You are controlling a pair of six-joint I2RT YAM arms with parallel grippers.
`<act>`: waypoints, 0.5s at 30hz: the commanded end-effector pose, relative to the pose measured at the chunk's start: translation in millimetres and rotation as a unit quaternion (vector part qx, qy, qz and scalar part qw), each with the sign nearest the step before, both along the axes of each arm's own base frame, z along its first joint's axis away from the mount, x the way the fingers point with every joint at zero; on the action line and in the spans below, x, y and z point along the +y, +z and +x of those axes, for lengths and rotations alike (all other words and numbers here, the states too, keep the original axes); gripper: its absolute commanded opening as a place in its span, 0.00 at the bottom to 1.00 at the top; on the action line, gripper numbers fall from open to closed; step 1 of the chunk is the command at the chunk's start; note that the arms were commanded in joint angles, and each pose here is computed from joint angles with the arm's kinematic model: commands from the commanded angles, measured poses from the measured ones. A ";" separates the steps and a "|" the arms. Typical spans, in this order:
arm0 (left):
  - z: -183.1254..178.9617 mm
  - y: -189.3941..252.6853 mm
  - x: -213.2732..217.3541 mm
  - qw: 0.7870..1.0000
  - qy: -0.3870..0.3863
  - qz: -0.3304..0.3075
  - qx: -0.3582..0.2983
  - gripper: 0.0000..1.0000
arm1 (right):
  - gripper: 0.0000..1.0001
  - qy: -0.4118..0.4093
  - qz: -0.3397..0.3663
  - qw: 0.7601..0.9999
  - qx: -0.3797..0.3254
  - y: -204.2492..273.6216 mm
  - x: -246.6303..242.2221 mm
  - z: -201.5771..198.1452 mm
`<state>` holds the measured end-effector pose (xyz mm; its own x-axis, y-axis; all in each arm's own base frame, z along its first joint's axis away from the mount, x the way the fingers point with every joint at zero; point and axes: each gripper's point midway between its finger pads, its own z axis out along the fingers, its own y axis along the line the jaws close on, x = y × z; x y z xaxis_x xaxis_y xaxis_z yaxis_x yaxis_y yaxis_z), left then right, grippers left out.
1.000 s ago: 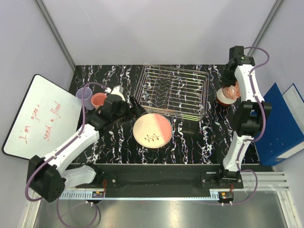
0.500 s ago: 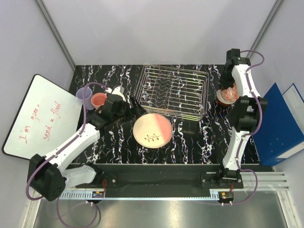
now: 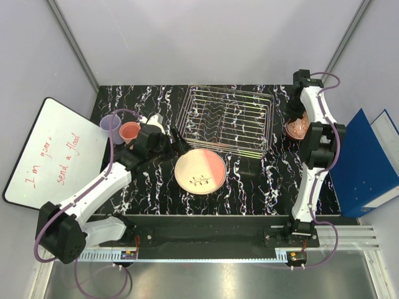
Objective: Unload the mixed dishes from the dish rack
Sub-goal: Place the bowl at the center of the board.
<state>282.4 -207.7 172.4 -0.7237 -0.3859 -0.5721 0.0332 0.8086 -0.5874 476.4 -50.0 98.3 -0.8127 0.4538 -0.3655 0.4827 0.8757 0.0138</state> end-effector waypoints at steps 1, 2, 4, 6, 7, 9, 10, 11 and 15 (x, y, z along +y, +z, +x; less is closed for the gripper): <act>2.6 3.9 -2.4 1.000 -0.008 0.000 -0.015 0.91 | 0.00 -0.002 0.001 1.000 -0.023 8.7 -3.0 15.0; 3.3 4.4 -2.2 1.000 -0.007 0.001 -0.015 0.91 | 0.00 -0.003 0.001 1.000 -0.024 7.9 -3.1 17.0; 3.6 4.4 -1.8 1.000 -0.005 0.001 -0.016 0.91 | 0.00 -0.004 0.003 1.000 -0.026 7.6 -2.7 19.3; 4.3 3.4 -1.8 1.000 -0.005 0.003 -0.015 0.91 | 0.03 -0.005 0.007 0.999 -0.031 9.6 -1.5 22.4; 4.3 4.2 -2.2 1.000 -0.005 0.002 -0.015 0.91 | 0.07 -0.005 0.008 0.999 -0.033 10.3 -1.0 23.5; 4.8 3.7 -2.4 1.000 -0.006 0.003 -0.014 0.91 | 0.20 -0.006 0.010 0.999 -0.037 12.3 0.1 25.9; 5.5 3.5 -2.9 1.000 -0.006 0.003 -0.014 0.91 | 0.24 -0.006 0.010 0.999 -0.039 13.9 -0.5 26.1; 5.6 4.2 -3.2 1.000 -0.006 0.003 -0.014 0.91 | 0.27 -0.007 0.009 0.999 -0.040 14.6 -1.1 27.0; 6.7 3.7 -3.5 1.000 -0.006 0.005 -0.013 0.91 | 0.39 -0.007 0.008 0.999 -0.045 18.1 -1.2 28.2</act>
